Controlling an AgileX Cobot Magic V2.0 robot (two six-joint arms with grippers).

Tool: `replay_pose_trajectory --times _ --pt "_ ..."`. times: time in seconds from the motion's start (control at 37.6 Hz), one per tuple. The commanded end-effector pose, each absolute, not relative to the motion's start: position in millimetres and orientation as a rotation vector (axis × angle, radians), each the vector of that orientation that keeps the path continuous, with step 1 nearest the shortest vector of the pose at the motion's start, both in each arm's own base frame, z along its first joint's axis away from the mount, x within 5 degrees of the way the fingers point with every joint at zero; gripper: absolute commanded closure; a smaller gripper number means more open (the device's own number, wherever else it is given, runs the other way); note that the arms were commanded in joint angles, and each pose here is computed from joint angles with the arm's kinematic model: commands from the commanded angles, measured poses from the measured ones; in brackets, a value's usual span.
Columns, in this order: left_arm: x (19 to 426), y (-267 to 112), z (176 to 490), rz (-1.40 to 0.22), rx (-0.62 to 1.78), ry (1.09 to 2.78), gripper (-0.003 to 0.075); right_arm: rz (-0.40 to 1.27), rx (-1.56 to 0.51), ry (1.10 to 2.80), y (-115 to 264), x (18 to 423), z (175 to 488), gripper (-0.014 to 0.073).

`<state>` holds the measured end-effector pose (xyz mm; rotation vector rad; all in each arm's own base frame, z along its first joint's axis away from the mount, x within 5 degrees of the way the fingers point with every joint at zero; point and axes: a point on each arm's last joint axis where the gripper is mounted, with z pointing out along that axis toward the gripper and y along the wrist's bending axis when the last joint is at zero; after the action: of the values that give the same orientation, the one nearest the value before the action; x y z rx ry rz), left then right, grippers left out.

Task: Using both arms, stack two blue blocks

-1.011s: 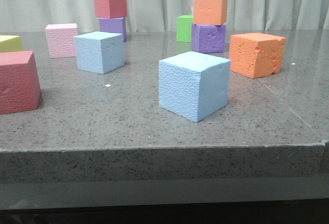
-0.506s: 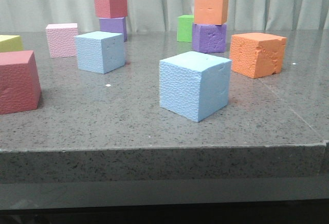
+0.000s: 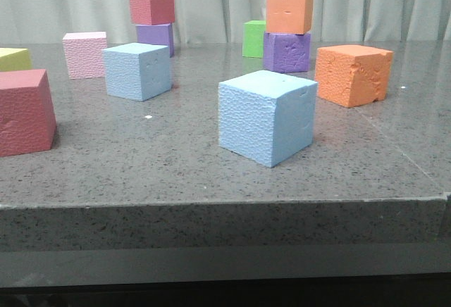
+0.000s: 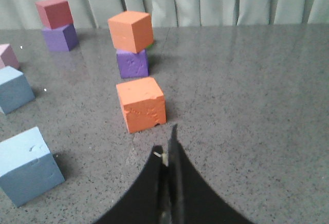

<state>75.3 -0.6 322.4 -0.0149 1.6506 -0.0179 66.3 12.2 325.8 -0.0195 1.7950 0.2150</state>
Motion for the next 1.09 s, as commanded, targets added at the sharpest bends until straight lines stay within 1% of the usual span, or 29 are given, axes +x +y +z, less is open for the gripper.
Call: replay_pose_trajectory --times 0.0,0.21,0.29,0.37,0.4,0.51,0.56,0.59,0.61,0.67,0.72,0.77,0.8,0.85,0.9,0.93,1.06 --pt "86 0 346 -0.018 -0.021 1.609 0.0741 0.198 -0.015 1.765 12 80 342 0.0662" --pt "90 0 350 -0.023 -0.025 1.613 0.0741 0.196 -0.013 1.776 13 87 341 0.0659" --pt "90 0 350 -0.023 -0.025 1.613 0.0741 0.196 -0.013 1.779 13 87 341 0.0638" --pt "90 0 350 -0.023 -0.025 1.613 0.0741 0.196 -0.013 1.779 13 87 341 0.0568" --pt "90 0 350 -0.023 -0.025 1.613 0.0741 0.196 -0.013 1.779 13 87 341 0.0531" --pt "90 0 351 -0.023 -0.026 1.604 0.0738 0.196 -0.013 1.779 13 87 341 0.0347" --pt "91 0 351 -0.023 -0.026 1.599 0.0716 0.196 -0.013 1.779 13 87 341 0.0246" --pt "91 0 351 -0.022 -0.026 1.598 0.069 0.196 -0.013 1.779 13 87 341 0.02" --pt "91 0 351 -0.022 -0.026 1.598 0.0646 0.196 -0.013 1.779 13 87 341 0.016" --pt "91 0 351 -0.022 -0.026 1.598 0.0524 0.196 -0.013 1.779 13 87 341 0.01" --pt "91 0 351 -0.022 -0.026 1.598 0.0372 0.196 -0.013 1.779 13 87 341 0.0055" --pt "91 0 351 -0.022 -0.026 1.598 0.0237 0.196 -0.013 1.778 13 87 341 0.0011" --pt "91 0 351 -0.022 -0.026 1.598 0.0185 0.196 -0.013 1.776 13 87 341 -0.001" --pt "91 0 351 -0.022 -0.026 1.598 0.0111 0.196 -0.012 1.769 13 87 342 -0.005" --pt "91 0 351 -0.022 -0.026 1.595 0.0057 0.196 -0.012 1.766 12 87 342 -0.0067" --pt "91 0 352 -0.022 -0.026 1.593 0.0046 0.195 -0.012 1.765 12 87 342 -0.0067" --pt "91 0 352 -0.022 -0.026 1.591 0.0038 0.182 -0.029 1.773 13 91 344 -0.0059"
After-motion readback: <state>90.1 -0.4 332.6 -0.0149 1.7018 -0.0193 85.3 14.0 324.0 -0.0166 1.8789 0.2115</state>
